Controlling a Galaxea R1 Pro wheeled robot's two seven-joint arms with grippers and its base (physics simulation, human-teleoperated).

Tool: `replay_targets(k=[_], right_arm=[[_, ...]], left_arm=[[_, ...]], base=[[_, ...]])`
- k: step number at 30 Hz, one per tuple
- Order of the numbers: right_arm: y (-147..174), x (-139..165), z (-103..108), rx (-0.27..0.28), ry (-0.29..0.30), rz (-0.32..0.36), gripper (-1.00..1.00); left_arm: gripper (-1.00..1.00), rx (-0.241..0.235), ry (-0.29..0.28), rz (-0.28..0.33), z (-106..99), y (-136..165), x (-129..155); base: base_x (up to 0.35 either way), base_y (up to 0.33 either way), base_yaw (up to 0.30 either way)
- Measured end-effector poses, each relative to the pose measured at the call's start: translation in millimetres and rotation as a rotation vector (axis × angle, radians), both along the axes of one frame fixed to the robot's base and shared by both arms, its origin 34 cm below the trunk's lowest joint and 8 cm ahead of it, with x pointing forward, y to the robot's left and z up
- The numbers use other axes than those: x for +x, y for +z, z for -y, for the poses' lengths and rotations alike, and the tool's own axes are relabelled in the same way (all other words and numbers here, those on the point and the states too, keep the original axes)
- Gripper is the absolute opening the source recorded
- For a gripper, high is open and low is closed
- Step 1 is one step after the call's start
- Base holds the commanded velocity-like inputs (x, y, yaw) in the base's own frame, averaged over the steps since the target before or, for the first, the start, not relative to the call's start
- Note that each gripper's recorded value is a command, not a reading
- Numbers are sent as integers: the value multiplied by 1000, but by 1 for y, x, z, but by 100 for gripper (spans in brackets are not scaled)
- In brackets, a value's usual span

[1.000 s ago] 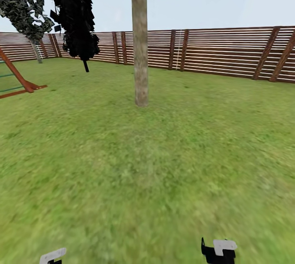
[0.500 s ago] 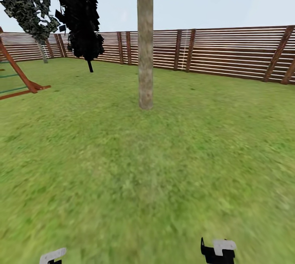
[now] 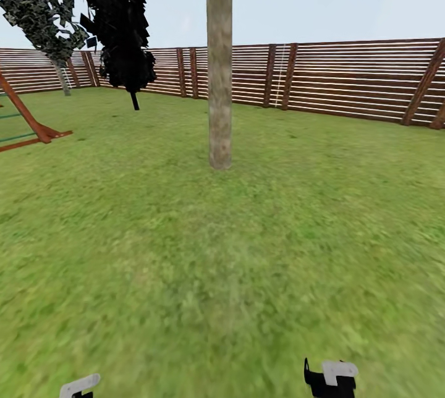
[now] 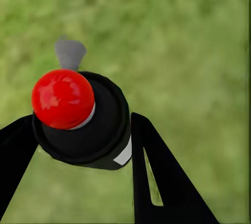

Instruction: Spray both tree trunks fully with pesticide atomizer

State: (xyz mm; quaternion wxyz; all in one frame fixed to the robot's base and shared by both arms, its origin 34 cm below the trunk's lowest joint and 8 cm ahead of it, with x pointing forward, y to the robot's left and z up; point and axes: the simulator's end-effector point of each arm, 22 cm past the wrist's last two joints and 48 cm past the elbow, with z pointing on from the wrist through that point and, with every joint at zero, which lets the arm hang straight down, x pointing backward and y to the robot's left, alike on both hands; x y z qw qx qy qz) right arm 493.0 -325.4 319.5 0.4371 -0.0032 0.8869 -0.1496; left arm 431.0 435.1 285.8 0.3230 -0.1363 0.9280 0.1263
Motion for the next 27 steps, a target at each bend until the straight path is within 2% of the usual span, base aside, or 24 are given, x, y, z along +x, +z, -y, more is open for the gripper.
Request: replay_targets(k=[27], right_arm=[[0, 0, 0, 0, -1, 0, 100]], left_arm=[[-100, -1, 0, 0, 1, 0, 0]], base=[[338, 0, 0]])
